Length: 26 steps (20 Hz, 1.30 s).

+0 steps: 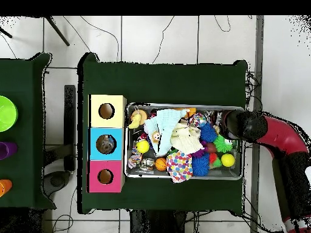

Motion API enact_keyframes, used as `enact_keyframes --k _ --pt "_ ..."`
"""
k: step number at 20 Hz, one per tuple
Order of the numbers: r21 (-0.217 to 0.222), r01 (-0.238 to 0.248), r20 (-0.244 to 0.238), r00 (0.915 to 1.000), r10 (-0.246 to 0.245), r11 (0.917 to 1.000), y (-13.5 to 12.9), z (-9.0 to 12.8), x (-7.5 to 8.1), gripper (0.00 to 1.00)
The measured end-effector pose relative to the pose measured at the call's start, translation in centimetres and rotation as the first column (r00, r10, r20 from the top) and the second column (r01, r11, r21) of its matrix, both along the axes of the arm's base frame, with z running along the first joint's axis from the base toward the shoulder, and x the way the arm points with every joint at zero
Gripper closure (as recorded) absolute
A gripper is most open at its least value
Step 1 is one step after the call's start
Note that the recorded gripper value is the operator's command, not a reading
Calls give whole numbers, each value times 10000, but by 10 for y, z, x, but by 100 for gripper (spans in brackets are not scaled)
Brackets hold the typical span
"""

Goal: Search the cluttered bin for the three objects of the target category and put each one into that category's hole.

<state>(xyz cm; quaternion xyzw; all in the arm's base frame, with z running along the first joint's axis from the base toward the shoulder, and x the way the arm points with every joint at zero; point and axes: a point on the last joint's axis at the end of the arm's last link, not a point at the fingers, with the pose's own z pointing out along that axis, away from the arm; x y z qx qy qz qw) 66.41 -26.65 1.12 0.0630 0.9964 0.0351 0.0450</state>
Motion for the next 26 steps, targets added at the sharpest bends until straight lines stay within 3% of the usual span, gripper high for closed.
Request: enact_keyframes --k 13,26 --pt "-190 57 457 9989 -48 9998 -15 14 22 0" --pt "-211 257 582 9980 -244 9994 -33 18 22 0"
